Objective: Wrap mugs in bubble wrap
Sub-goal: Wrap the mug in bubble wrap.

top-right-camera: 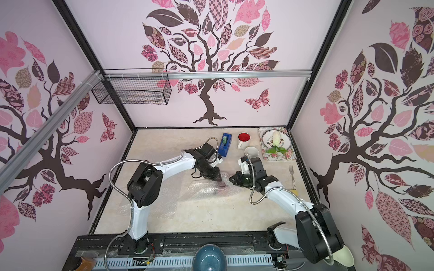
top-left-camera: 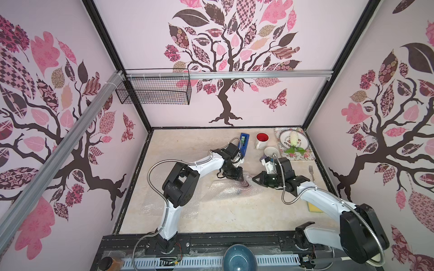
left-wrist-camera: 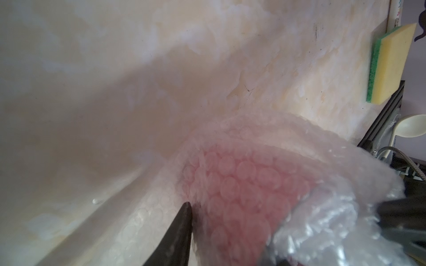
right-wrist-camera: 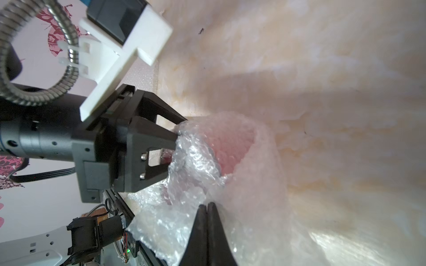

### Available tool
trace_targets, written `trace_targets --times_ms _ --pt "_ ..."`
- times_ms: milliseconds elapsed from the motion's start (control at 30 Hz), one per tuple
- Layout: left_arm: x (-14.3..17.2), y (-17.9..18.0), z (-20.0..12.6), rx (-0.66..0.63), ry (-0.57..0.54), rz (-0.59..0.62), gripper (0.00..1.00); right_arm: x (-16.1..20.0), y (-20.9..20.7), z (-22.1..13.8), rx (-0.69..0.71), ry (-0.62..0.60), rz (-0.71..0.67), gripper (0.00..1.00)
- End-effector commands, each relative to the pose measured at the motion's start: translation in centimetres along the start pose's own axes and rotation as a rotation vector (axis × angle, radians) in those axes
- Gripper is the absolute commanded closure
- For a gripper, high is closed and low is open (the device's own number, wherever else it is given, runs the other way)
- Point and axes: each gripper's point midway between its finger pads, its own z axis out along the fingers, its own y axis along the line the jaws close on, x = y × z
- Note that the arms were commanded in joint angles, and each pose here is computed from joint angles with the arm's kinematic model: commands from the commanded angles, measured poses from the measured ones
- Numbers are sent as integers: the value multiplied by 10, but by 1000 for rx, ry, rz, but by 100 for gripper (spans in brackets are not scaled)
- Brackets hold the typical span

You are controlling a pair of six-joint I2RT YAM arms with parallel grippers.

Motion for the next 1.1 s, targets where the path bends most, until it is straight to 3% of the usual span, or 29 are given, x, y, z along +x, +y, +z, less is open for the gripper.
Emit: trace_targets --times_ms 0,200,533,767,1067 --pt "-26 -28 -21 90 -100 42 64 1 -6 7 50 27 -11 100" --pt "-25 -33 -23 123 -114 32 64 -10 6 7 13 3 -9 100" --pt "-43 -38 -53 185 -225 -23 63 -7 -8 25 93 49 12 100" --pt "-36 -42 -66 225 -249 -39 57 -11 -11 28 121 43 29 100" --pt "-1 -29 -48 167 -136 -25 52 -12 -12 32 127 50 59 100"
